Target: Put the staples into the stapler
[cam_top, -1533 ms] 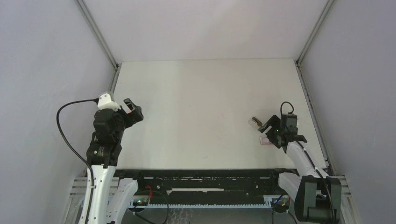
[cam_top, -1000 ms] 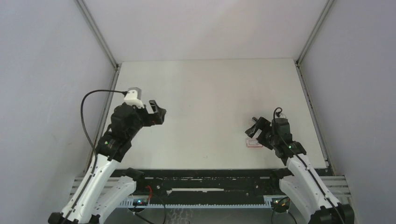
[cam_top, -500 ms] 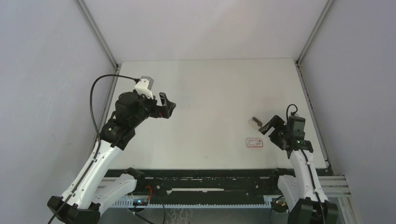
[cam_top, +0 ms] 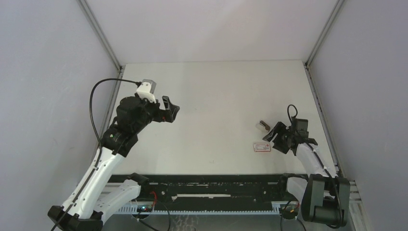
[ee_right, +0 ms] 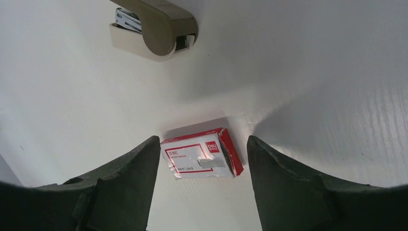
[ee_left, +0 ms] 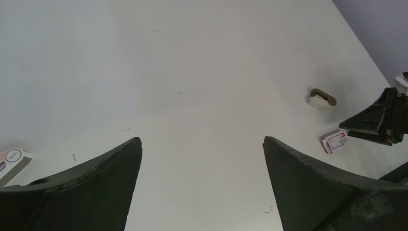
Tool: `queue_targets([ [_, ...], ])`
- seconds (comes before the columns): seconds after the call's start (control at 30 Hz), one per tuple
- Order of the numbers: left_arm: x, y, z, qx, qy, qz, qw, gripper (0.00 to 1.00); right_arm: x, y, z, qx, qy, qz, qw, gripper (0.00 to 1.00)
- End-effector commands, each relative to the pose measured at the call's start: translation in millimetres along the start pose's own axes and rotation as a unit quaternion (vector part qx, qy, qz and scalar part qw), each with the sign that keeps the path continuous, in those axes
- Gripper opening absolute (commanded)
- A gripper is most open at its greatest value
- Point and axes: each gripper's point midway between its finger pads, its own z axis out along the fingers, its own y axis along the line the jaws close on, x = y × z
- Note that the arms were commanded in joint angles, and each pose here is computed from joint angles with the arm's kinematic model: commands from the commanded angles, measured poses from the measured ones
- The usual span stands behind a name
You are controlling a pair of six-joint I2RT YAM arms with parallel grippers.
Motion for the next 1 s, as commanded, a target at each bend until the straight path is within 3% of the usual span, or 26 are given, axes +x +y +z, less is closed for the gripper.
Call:
queue_targets([
  [0.0, -3.5, -2.6, 0.7, 0.009, -0.015, 0.007, 1.0, 1.0, -10.3, 8.6, 6.2, -0.021, -0.017, -0.036, 0.999, 0.65],
  [0.27, 3.8, -3.9, 0.9, 0.001, -0.008, -0.024, 1.0, 1.0, 3.8, 20.5, 13.6, -0.041, 0.022, -0.065, 0.997, 0.53],
  [0.53, 50.8, -50.1, 19.3, 0.063, -0.007, -0.068, 0.996, 1.0, 39.3, 51.8, 19.9, -0.082, 0.095, -0.114, 0.986, 0.42],
  [0.73, 106.3, -104.1, 40.7, 0.103, 0.025, -0.013, 0.994, 0.99, 61.2, 82.2, 15.7, -0.133, 0.124, -0.128, 0.975, 0.42],
  [0.97, 147.7, -187.7, 61.9, 0.169, 0.05, 0.073, 0.982, 0.99, 18.0, 73.4, -3.9, -0.146, 0.053, -0.1, 0.983, 0.54],
])
